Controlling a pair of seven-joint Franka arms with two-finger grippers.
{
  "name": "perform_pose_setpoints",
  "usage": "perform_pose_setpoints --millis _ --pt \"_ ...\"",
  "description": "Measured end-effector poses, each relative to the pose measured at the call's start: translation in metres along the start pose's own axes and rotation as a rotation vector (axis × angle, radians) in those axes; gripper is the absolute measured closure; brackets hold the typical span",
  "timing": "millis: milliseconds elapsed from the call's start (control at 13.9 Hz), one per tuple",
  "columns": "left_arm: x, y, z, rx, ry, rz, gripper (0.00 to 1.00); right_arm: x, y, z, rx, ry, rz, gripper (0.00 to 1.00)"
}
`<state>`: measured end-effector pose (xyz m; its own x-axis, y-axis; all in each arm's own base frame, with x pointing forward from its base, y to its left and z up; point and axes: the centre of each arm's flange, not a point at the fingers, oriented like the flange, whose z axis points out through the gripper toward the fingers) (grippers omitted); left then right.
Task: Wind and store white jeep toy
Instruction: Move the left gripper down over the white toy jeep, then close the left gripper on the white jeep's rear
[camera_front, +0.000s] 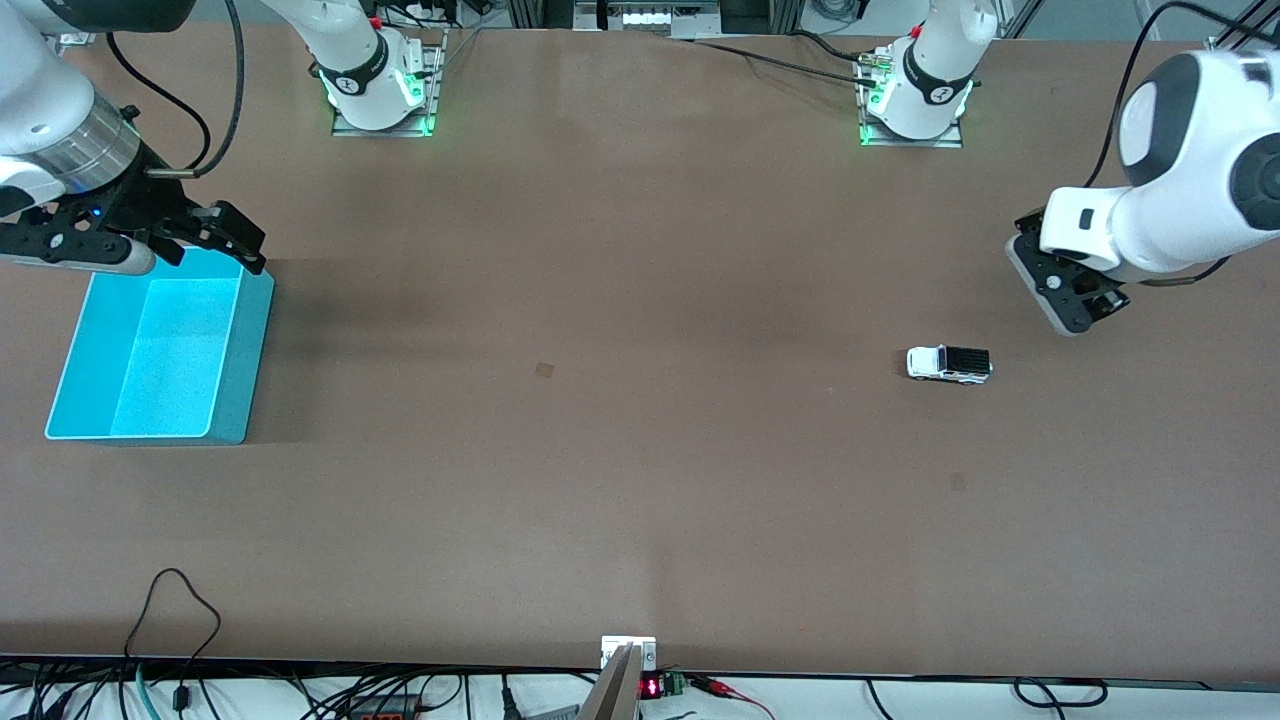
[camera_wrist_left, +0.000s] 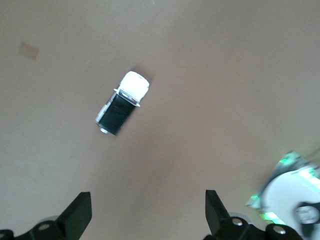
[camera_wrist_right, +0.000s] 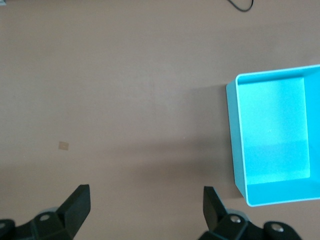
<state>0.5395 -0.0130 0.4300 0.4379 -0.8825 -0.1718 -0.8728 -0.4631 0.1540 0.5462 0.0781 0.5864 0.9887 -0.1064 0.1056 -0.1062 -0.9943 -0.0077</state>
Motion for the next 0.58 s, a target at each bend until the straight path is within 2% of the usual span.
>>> perform_pose_setpoints --millis 288,576 --pt "0.016 -0.018 0.053 0.058 0.024 0.238 0.00 -0.001 0.002 -0.014 0.011 0.048 0.004 0.00" --pt "0.031 -0.046 0.119 0.089 0.038 0.366 0.00 -0.005 0.000 -0.021 0.013 0.055 0.002 0.00"
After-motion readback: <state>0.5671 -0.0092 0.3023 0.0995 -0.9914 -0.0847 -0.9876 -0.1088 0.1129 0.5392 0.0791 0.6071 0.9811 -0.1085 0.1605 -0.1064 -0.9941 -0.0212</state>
